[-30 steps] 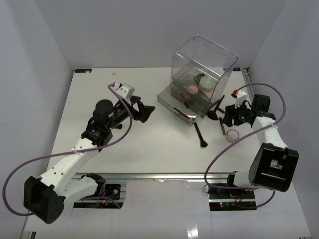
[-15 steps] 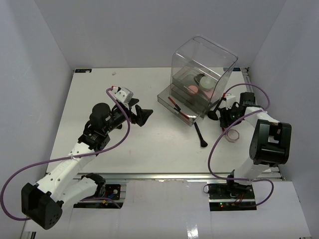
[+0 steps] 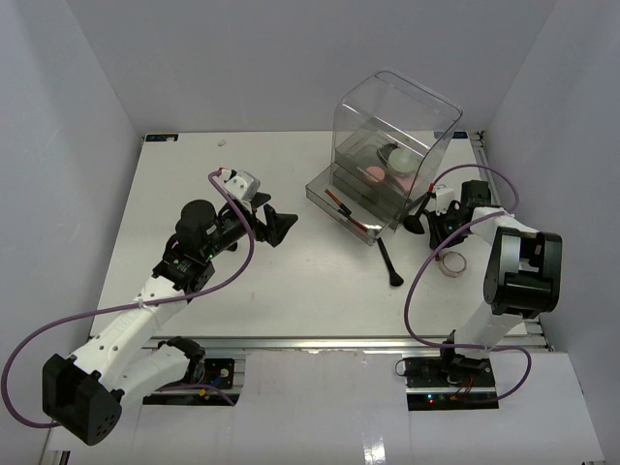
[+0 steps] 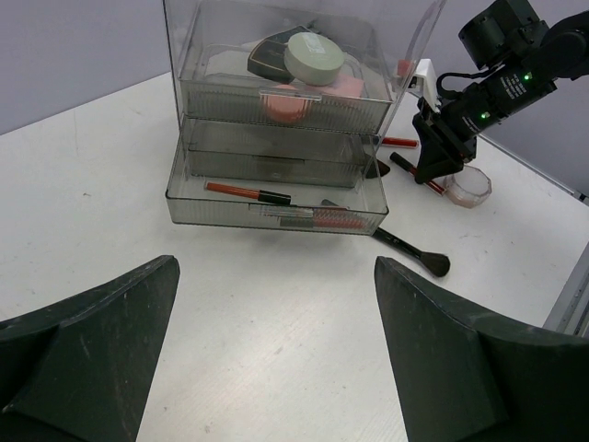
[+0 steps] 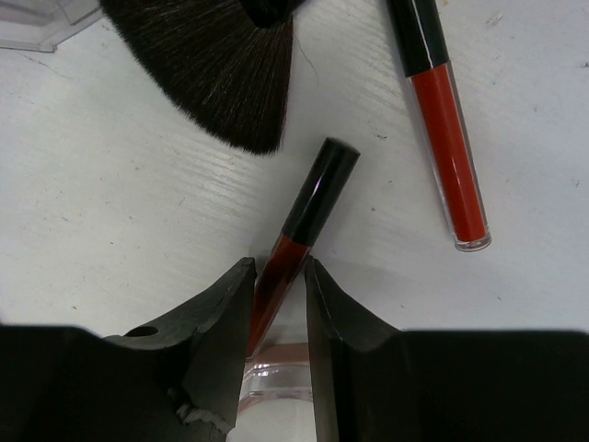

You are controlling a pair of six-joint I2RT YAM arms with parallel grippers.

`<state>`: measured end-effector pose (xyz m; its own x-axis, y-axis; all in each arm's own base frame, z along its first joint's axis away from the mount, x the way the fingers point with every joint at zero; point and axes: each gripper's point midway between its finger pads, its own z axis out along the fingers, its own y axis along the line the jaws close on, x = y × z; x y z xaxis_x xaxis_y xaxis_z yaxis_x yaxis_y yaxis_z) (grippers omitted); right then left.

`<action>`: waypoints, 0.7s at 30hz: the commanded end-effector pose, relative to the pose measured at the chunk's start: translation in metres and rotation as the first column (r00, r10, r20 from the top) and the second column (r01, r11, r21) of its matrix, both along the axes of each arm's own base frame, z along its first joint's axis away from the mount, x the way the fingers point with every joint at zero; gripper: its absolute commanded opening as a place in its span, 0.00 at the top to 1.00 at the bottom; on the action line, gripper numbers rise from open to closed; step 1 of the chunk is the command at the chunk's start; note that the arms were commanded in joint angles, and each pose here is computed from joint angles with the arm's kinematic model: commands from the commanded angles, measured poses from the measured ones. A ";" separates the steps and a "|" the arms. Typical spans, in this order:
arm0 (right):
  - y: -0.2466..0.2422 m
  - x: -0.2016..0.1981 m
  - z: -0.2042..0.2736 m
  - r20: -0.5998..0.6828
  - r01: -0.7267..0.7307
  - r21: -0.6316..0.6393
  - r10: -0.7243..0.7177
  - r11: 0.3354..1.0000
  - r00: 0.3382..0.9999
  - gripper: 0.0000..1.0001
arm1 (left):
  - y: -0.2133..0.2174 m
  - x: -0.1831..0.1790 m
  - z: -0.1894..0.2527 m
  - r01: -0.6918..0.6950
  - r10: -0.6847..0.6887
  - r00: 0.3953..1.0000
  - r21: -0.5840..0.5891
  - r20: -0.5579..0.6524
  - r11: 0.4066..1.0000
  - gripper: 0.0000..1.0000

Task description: Organize the makeup

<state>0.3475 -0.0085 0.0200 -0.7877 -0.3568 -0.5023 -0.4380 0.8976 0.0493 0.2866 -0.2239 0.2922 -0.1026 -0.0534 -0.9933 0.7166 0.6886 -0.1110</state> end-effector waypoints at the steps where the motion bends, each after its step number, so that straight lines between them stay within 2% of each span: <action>1: 0.000 0.009 0.005 0.027 0.003 -0.004 -0.003 1.000 1.000 0.78 | -0.001 -0.003 0.003 0.014 -0.014 1.000 -0.005 0.016 1.000 0.02; 4: 0.005 0.010 0.011 0.037 0.006 0.026 -0.006 1.000 0.999 0.84 | -0.001 -0.003 0.004 0.015 -0.015 1.000 -0.007 0.016 1.000 0.02; 11: 0.020 0.006 0.050 0.118 -0.012 0.179 -0.009 0.984 0.993 0.87 | 0.000 -0.004 0.005 0.011 -0.010 1.000 -0.007 0.019 1.000 0.02; 16: 0.026 -0.010 0.072 0.142 -0.029 0.245 -0.006 0.969 0.990 0.88 | 0.001 -0.003 0.003 0.005 -0.005 1.000 -0.003 0.016 1.000 0.02; 21: 0.039 -0.033 0.101 0.263 -0.169 0.233 0.105 0.958 0.959 0.88 | 0.000 -0.003 0.003 0.007 -0.007 1.000 -0.004 0.015 1.000 0.02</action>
